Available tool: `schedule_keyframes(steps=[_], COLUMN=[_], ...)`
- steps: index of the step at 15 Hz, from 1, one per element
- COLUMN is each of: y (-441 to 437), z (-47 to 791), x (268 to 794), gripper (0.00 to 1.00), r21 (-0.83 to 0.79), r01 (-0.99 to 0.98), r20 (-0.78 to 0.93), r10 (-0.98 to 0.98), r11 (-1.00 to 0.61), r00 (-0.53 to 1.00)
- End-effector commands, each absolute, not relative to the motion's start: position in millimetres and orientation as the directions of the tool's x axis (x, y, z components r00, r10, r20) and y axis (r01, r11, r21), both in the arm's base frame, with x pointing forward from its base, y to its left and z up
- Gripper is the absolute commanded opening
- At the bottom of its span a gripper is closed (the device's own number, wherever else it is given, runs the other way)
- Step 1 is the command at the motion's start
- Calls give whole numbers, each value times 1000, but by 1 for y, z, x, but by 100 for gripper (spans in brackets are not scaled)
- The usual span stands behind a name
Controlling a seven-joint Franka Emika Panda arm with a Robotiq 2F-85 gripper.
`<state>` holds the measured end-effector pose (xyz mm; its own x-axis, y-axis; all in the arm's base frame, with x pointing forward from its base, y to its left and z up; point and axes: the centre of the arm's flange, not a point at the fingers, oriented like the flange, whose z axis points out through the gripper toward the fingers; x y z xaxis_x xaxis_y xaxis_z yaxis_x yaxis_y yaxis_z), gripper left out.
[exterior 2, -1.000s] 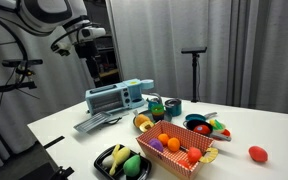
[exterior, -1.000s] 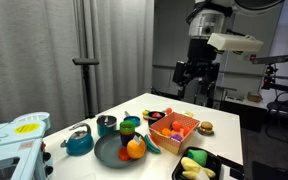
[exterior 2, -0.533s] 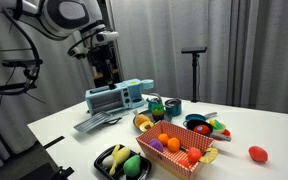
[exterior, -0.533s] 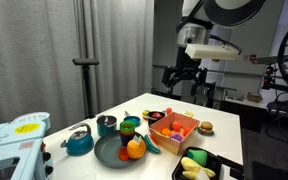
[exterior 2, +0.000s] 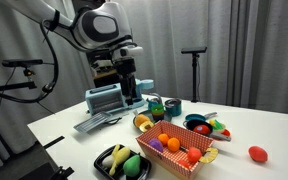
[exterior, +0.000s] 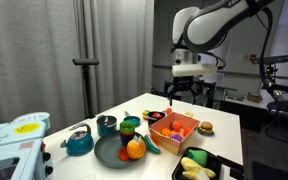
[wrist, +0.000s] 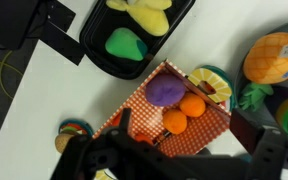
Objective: Take the plushie from the box and put it in the green cup
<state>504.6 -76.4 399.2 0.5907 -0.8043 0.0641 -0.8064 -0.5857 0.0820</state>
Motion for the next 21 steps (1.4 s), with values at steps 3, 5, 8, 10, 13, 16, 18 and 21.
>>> schedule_keyframes(steps=[3,5,8,10,13,16,18,21], y=[-113,-110,-112,-101,-98,-105,-113,-129], z=[359,359,355,359,347,336,322,293], x=[523,522,513,509,522,540,547,552], gripper=[100,100,100,100,100,100,100,100], r21=[161,158,162,143,131,129,149,194], r01=[-896,-904,-897,-886,-894,-907,-916,-925], r20=[89,96,68,97,159,178,158,158], r10=[-898,-905,-902,-884,-881,-890,-905,-921], r11=[-414,-397,-412,-441,-429,-402,-373,-325], r00=[431,414,427,456,446,420,395,357])
